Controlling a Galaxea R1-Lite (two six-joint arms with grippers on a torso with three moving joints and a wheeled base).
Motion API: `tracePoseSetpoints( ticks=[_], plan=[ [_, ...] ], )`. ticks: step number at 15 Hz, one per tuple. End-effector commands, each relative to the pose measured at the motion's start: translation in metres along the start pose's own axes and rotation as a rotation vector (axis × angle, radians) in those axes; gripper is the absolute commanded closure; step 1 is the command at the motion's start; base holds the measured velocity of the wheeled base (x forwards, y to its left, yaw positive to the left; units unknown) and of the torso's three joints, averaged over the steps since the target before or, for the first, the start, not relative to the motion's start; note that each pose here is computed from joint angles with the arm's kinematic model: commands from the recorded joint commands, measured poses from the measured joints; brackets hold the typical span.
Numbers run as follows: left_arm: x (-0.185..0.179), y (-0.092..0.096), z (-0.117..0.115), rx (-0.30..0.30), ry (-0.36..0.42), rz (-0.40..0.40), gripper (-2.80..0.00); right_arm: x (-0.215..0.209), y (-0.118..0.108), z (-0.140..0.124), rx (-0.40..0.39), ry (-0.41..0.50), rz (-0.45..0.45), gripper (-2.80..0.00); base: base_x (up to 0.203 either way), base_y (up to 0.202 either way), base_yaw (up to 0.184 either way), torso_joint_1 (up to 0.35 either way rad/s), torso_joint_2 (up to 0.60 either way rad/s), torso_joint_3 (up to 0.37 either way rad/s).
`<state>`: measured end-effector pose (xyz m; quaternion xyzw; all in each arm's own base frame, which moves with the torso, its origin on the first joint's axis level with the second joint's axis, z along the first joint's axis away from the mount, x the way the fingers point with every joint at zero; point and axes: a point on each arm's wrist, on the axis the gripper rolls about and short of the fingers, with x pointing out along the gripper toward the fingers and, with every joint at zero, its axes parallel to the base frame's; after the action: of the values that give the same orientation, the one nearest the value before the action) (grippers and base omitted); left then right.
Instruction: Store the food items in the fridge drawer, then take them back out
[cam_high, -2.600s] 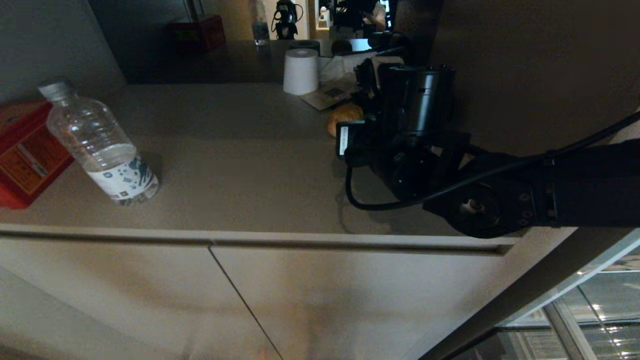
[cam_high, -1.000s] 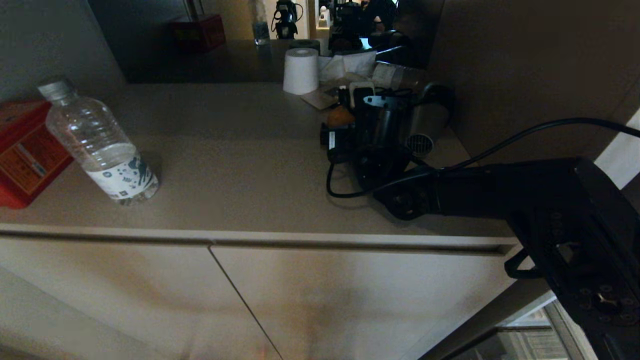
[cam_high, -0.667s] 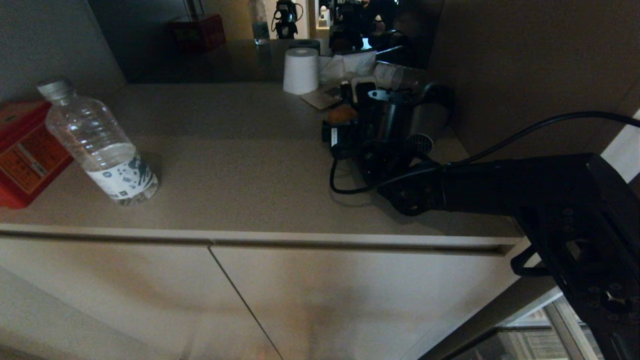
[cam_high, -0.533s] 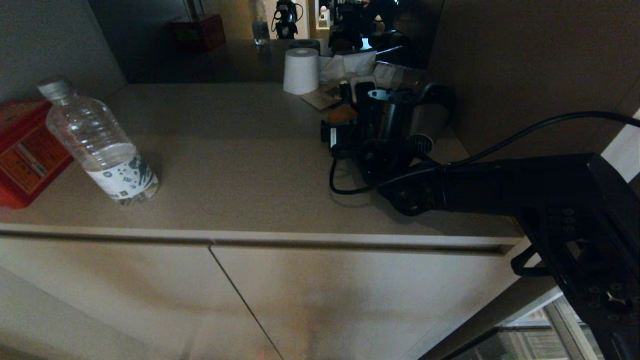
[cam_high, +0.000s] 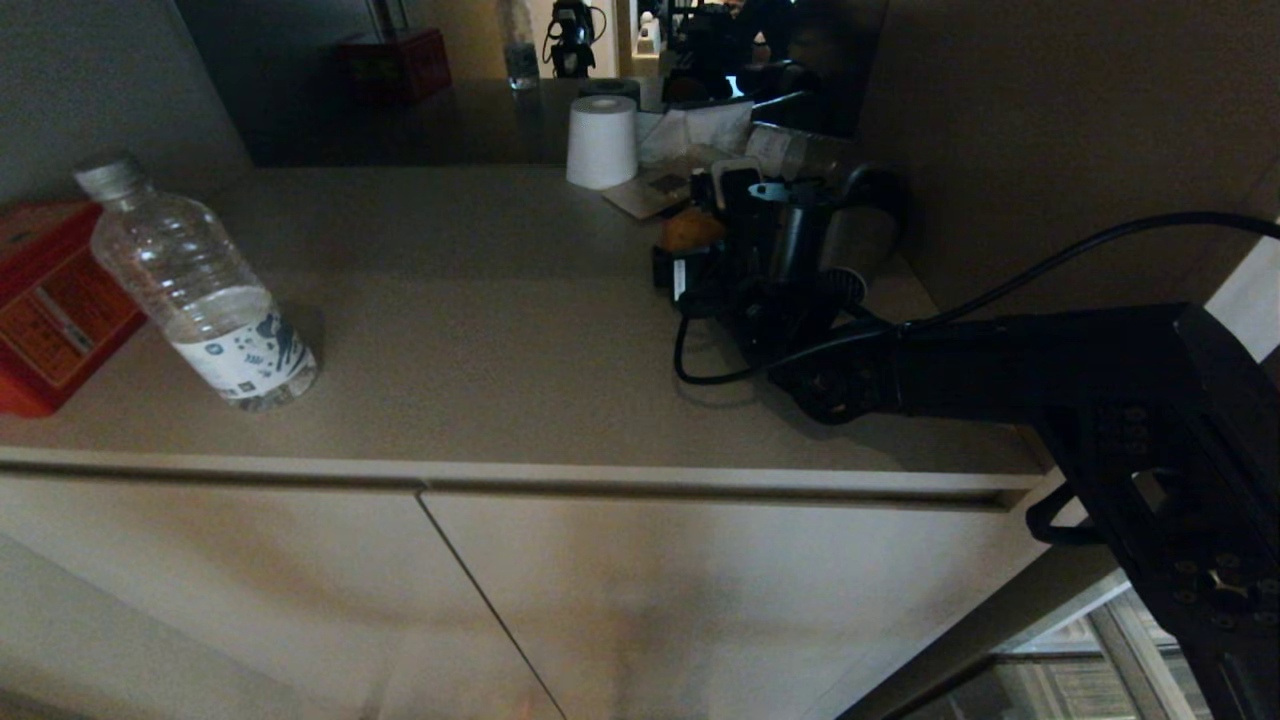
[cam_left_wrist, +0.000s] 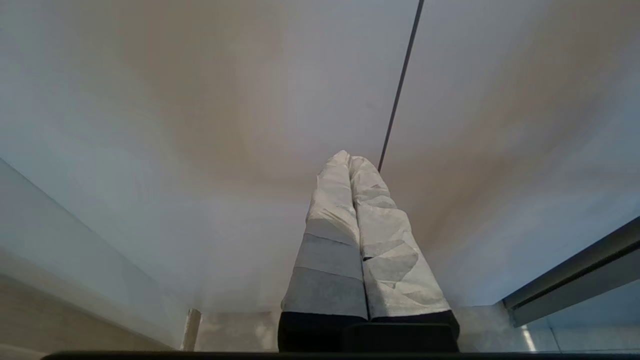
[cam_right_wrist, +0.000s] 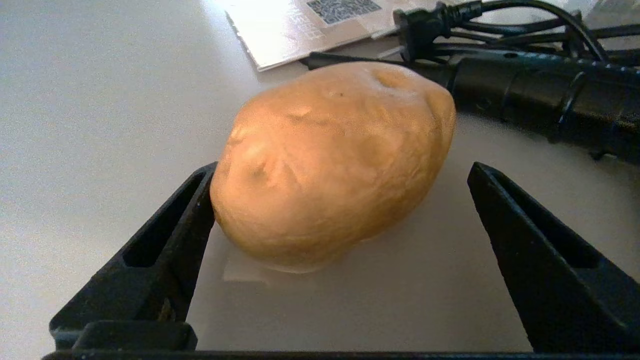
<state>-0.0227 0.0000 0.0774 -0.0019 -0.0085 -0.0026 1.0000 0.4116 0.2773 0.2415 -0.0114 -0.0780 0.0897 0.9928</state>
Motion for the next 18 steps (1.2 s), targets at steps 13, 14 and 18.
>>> tracePoseSetpoints(
  ticks=[13,14,18],
  plan=[
    [0.001,0.0,-0.003,-0.001,0.009,0.0,0.0,0.001,-0.005,0.002,0.004,-0.007,-0.031,-2.8,0.0,0.0,0.0,0.0,0.0,0.0],
    [0.001,0.0,-0.003,-0.001,0.009,-0.001,0.0,0.001,-0.005,0.002,0.004,-0.008,-0.023,-2.8,0.0,0.0,0.0,0.0,0.0,0.0],
    [0.001,0.0,-0.003,-0.001,0.009,0.001,0.0,0.003,-0.003,-0.004,0.0,0.0,-0.007,-2.8,0.0,0.0,0.0,0.0,0.0,0.0]
  ],
)
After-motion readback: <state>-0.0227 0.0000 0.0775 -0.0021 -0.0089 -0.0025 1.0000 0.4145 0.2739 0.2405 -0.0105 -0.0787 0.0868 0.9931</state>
